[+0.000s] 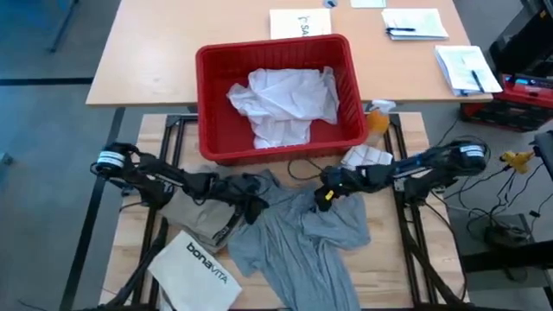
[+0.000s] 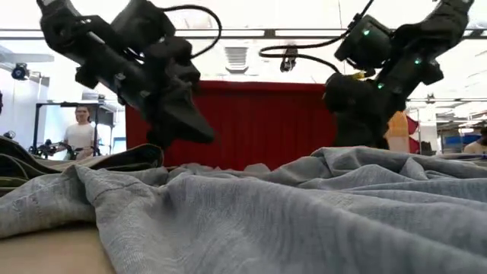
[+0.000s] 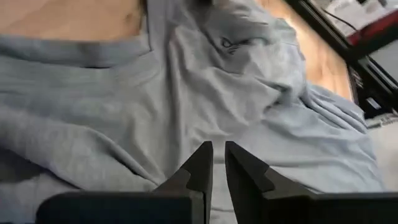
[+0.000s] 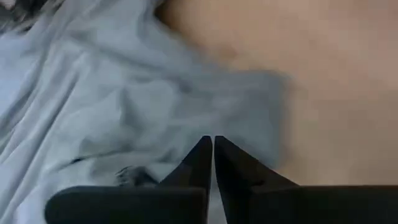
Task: Fold laundry
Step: Fold the gray shirt
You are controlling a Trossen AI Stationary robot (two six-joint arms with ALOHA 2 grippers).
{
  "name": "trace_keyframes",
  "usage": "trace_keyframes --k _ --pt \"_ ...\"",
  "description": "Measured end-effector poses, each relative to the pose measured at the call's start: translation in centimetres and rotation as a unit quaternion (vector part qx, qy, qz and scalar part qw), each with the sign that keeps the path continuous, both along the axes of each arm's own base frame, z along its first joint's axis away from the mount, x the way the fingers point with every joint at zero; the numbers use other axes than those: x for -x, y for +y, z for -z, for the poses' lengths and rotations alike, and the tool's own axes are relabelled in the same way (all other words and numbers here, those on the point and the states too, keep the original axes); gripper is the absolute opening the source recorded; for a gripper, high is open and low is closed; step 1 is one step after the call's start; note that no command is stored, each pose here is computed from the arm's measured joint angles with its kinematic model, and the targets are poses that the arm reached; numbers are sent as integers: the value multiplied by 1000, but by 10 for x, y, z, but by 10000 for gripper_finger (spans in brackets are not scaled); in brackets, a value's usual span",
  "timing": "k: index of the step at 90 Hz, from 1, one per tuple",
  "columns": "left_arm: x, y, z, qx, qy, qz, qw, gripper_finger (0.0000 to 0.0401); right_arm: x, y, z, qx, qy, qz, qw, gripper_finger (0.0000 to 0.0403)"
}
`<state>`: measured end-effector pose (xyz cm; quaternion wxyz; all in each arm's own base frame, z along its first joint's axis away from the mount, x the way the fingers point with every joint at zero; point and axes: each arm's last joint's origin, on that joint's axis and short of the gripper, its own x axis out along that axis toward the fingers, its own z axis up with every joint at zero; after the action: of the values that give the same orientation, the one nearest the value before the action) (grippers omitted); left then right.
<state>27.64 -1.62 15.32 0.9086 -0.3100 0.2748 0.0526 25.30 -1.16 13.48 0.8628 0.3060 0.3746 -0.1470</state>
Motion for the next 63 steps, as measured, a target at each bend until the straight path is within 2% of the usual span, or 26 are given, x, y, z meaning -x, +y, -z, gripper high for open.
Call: trace_keyframes --k 13,23,33,41,52,63 --pt "9 0 -4 -6 5 4 1000 25 -10 -1 13 12 38 -7 999 4" --pt "11 0 -5 -10 8 19 1000 25 -8 -3 15 34 58 14 998 1" --pt "11 -3 -6 -13 3 56 998 25 7 -8 12 69 118 42 990 0" --pt "10 -6 -9 -11 -9 66 998 25 24 -11 7 114 168 50 978 0" --pt "6 -8 -12 -20 -33 73 997 25 47 -22 -2 146 224 60 962 0" --pt "4 -8 -11 -27 -43 77 996 25 61 -36 -14 169 227 79 956 0"
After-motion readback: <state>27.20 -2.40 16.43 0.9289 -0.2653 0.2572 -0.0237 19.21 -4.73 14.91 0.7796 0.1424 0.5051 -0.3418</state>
